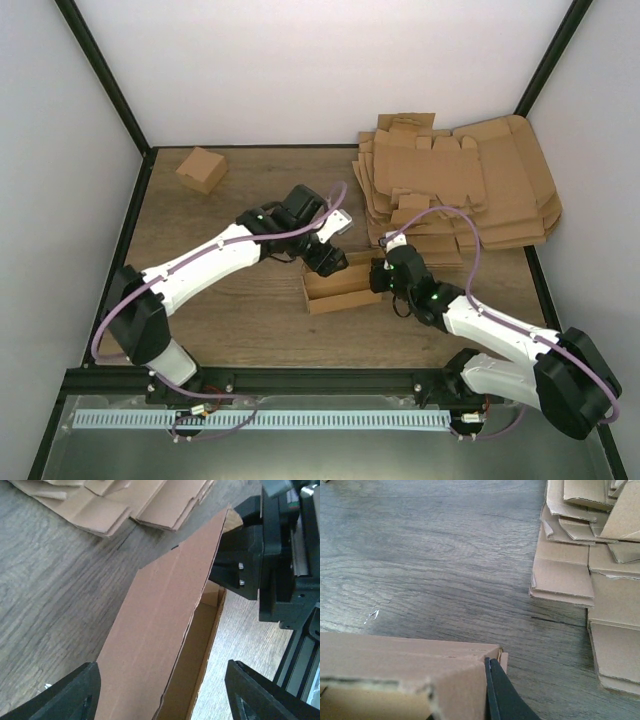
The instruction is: Fold the paper box
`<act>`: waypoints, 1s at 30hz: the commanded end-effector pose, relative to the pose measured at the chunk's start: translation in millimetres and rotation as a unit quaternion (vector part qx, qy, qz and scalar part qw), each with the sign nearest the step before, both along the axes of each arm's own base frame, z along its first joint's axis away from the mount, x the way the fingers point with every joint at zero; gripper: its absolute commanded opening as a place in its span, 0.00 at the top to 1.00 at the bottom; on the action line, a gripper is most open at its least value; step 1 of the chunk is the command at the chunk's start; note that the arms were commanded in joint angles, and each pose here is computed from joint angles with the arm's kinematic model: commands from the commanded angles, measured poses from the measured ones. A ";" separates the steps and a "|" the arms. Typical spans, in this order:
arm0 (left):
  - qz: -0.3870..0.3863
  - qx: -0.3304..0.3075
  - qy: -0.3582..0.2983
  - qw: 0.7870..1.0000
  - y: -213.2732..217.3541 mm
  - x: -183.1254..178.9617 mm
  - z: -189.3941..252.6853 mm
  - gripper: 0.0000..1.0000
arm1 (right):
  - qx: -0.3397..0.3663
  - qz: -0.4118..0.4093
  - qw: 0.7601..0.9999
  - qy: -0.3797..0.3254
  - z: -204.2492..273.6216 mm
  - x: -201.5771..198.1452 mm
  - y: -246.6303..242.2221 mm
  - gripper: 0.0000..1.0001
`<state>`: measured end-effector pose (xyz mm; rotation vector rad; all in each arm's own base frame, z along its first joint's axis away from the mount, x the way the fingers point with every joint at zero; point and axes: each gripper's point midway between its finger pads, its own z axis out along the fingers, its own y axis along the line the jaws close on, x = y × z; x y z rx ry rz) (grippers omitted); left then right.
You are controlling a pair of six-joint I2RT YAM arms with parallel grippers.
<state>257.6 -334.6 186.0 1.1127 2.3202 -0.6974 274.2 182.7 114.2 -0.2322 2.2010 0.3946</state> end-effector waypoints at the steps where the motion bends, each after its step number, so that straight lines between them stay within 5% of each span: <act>1: -0.057 0.015 -0.009 0.998 -5.7 -5.5 0.1 0.32 | 0.003 0.008 1.000 -0.008 5.4 0.7 5.7 0.99; 12: -0.043 0.059 -0.012 0.997 0.7 3.9 -23.1 0.80 | 0.007 0.010 1.000 -0.010 7.3 1.6 9.2 0.96; 23: -0.075 0.047 0.026 0.996 -5.1 -24.4 -41.2 0.90 | 0.012 0.000 1.000 0.018 -10.5 -9.0 7.0 0.95; 30: -0.087 0.057 0.037 0.994 -11.0 -37.0 -52.3 0.90 | 0.014 -0.021 0.999 0.024 -8.2 -13.6 -2.5 0.81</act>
